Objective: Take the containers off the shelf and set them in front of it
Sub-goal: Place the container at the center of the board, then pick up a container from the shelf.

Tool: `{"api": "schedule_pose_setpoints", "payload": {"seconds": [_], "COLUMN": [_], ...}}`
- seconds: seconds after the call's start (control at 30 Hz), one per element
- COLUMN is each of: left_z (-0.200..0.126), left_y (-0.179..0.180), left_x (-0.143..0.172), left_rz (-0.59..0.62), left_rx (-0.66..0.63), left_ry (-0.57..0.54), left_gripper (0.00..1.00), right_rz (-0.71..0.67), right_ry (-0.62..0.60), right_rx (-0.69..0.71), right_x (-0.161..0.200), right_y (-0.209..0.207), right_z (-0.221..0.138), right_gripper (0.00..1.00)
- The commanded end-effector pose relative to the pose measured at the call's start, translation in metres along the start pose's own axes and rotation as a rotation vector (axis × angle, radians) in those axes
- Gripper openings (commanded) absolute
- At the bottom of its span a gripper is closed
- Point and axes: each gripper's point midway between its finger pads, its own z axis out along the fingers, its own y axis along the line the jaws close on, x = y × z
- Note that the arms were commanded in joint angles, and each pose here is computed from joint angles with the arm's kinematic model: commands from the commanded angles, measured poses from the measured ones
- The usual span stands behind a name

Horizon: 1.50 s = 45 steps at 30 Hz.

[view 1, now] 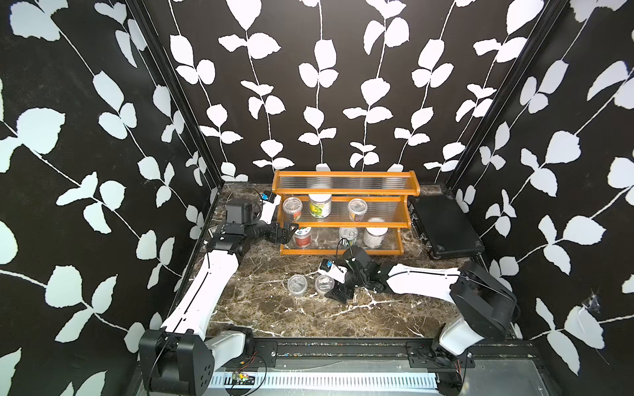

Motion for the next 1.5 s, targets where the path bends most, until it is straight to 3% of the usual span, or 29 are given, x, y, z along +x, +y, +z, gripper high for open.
{"api": "schedule_pose_setpoints", "payload": {"seconds": [0.0, 0.33, 0.5, 1.0, 1.47], "left_z": [0.005, 0.010, 0.015, 0.048, 0.069], "left_y": [0.005, 0.013, 0.011, 0.029, 0.043], "left_x": [0.005, 0.015, 0.016, -0.020, -0.044], "left_rz": [0.018, 0.042, 0.111, 0.095, 0.071], "left_rx": [-0.017, -0.052, -0.119, -0.222, -0.265], "left_ry": [-0.001, 0.029, 0.020, -0.139, -0.220], "left_gripper": [0.99, 0.99, 0.99, 0.99, 0.97], "right_rz": [0.000, 0.022, 0.081, 0.196, 0.246], "right_ry": [-0.004, -0.026, -0.122, -0.390, -0.432], "right_rx": [0.019, 0.018, 0.137, 0.602, 0.718], "right_x": [0.000, -0.005, -0.024, -0.063, -0.063], "right_y": [-0.002, -0.007, -0.031, -0.101, -0.124], "right_z": [-0.008, -0.039, -0.092, -0.259, -0.306], "right_gripper": [0.86, 0.94, 1.00, 1.00, 1.00]}}
